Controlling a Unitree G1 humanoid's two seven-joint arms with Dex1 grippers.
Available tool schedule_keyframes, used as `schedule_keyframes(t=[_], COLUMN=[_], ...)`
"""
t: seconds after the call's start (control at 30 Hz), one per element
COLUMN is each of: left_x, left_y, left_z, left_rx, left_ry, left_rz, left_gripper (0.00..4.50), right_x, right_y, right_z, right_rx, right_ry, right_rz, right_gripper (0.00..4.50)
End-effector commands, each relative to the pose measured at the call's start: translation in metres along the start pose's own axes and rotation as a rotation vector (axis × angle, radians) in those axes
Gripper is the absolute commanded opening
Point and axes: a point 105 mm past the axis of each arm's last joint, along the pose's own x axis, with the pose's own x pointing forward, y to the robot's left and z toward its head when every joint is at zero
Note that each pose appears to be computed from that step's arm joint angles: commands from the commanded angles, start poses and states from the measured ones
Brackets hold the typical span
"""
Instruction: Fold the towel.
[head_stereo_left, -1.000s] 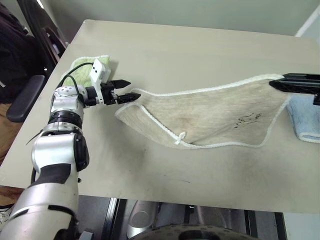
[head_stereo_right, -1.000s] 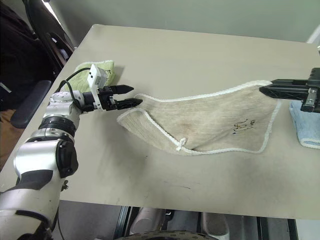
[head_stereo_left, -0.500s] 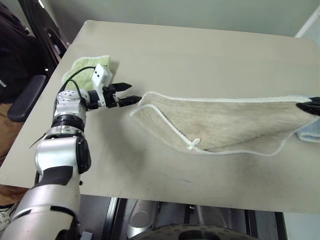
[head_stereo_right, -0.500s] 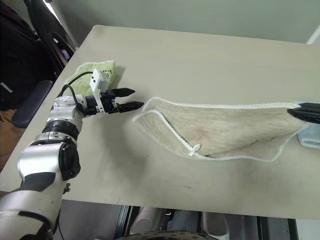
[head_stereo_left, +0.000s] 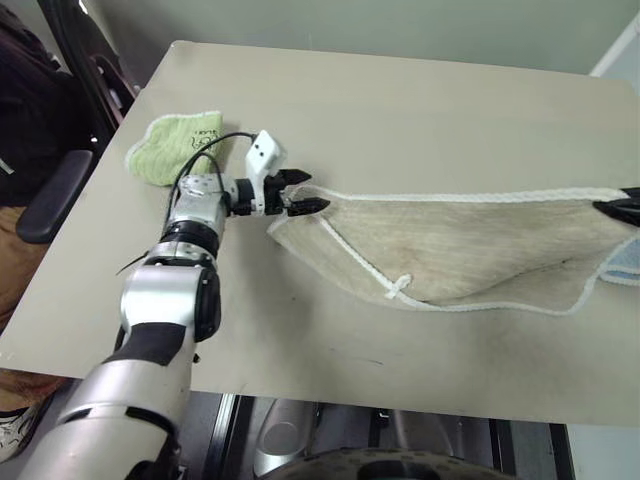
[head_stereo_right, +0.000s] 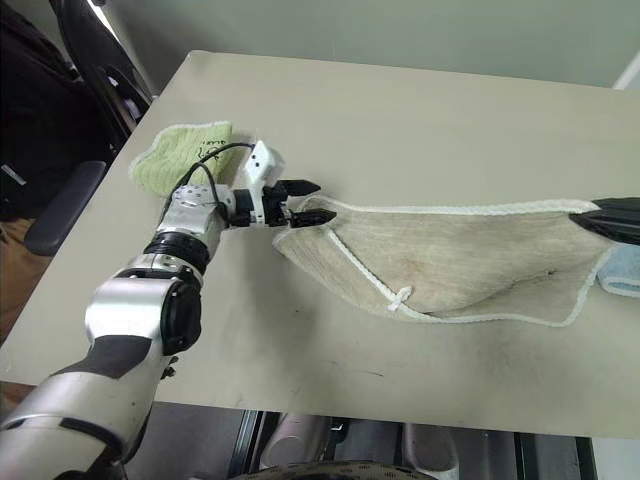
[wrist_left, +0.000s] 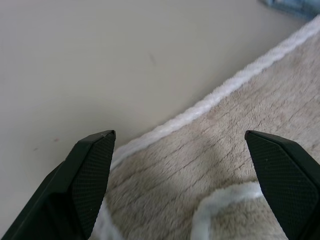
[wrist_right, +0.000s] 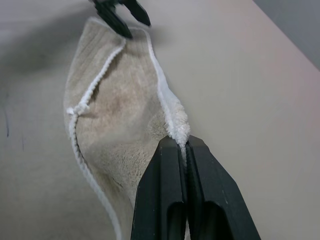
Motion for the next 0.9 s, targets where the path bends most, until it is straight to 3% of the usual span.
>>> schedule_keyframes(t=[0.03,0.2,0.5,0.73,0.9], left_x=[0.007,0.015,0.016,0.022,0.024], left_y=[0.002,0.002,0.002,-0.005,-0.008], left_z=[0.012,0.023,0.025,0.029,0.033], left_rx=[0.1,0.168,0.258,0.275,0.272], left_ry=[0.026,0.038,0.08,0.085,0.073], left_rz=[0.022,0.033,0.033,-0.018,-0.038], left_gripper=[4.5,4.5,4.5,4.5,4.5], right_x=[-0.002,-0.008,-0.019,-0.027,-0.024], right_y=[0.005,0.011,0.015,0.014,0.015], right_z=[0.018,0.044,0.065,0.094,0.1], right_rx=[-0.057,-0.13,-0.185,-0.225,-0.252], right_ry=[-0.056,-0.128,-0.212,-0.306,-0.308], right_rz=[0.013,0.021,-0.004,-0.011,0.001], right_gripper=[0.01,0.01,0.01,0.01,0.01])
